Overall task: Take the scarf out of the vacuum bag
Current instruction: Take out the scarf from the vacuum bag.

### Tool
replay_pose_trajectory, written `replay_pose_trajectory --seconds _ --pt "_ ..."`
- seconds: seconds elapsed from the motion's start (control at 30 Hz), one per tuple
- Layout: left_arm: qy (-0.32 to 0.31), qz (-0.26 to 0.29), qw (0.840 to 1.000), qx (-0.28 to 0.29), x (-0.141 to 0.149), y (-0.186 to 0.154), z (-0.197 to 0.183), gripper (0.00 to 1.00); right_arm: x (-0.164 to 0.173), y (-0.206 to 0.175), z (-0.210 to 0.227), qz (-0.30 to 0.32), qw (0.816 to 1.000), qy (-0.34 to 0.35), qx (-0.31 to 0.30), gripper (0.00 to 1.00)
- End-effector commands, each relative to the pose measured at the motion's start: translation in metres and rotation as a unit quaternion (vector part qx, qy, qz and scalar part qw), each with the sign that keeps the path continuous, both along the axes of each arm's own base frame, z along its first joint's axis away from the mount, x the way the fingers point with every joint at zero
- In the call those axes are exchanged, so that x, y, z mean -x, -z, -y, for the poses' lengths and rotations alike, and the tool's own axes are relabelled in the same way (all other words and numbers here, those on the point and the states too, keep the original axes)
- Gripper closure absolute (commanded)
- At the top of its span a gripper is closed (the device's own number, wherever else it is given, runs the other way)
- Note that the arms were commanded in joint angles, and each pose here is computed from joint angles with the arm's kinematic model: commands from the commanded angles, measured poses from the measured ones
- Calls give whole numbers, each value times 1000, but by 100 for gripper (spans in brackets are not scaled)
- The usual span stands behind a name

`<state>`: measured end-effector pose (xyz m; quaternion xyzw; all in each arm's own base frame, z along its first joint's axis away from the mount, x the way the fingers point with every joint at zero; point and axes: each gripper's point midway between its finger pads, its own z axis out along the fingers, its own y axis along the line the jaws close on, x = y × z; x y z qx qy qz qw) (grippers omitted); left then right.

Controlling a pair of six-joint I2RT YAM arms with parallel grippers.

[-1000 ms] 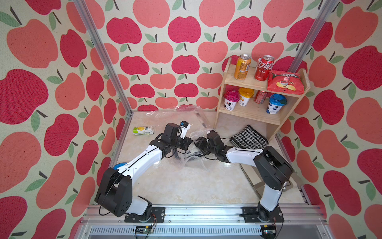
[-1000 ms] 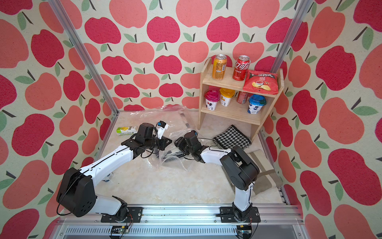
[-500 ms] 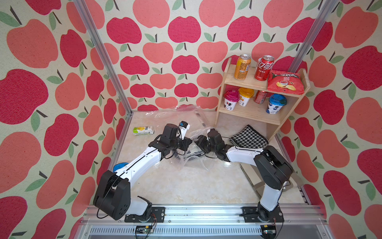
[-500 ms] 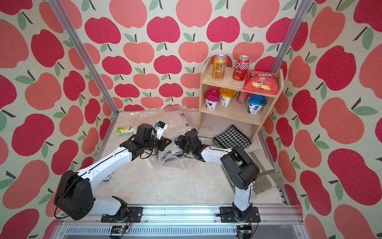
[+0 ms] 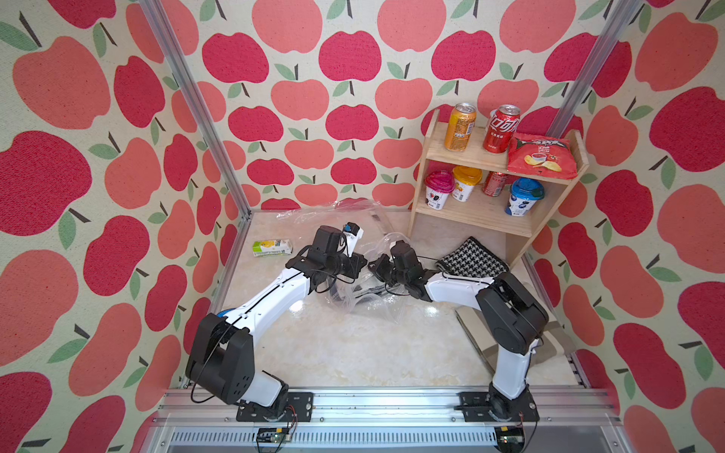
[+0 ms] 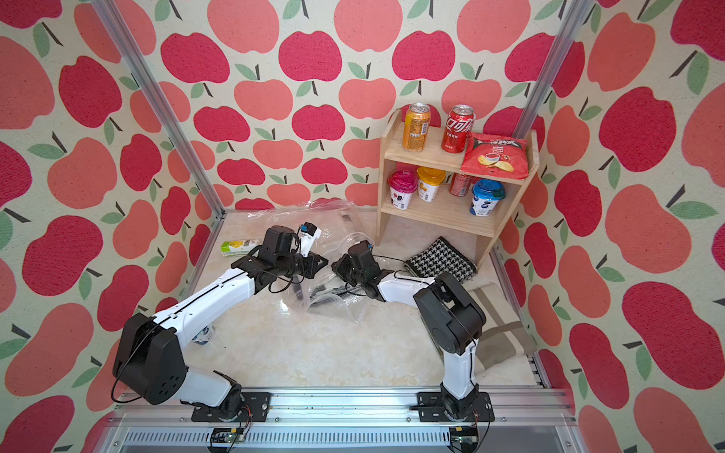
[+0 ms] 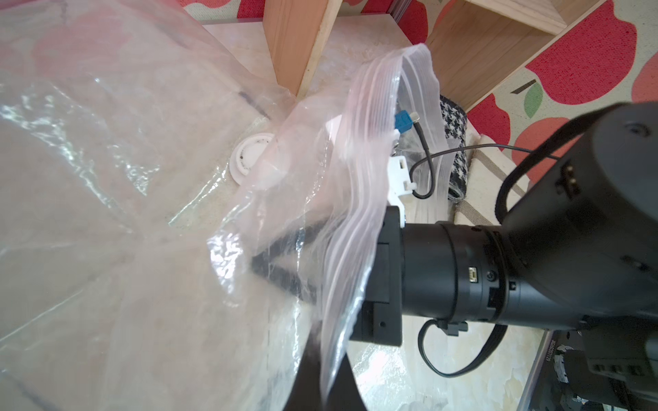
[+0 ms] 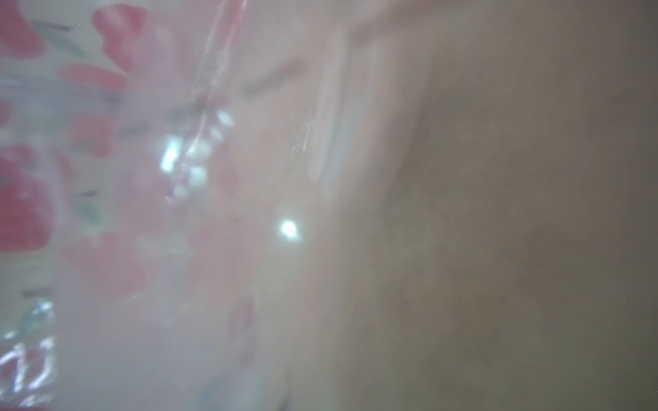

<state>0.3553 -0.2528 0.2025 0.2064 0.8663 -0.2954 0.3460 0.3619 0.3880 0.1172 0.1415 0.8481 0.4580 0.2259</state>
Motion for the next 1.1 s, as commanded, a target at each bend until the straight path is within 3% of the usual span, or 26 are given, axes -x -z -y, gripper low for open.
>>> replay_pose_trajectory --seconds 0.0,0.3,0.7,1.07 --pt "-15 -20 1000 -5 -15 -6 1 100 2 -28 4 33 999 -8 -3 100" --pt "-11 -21 1000 -8 -36 -15 8 100 9 -62 10 37 999 -7 -10 100" --pt "-6 -18 999 -30 -32 -7 2 100 30 -68 47 -8 998 9 61 100" --pt "-1 -38 999 -31 -33 5 6 100 71 -63 90 -64 979 -92 172 100"
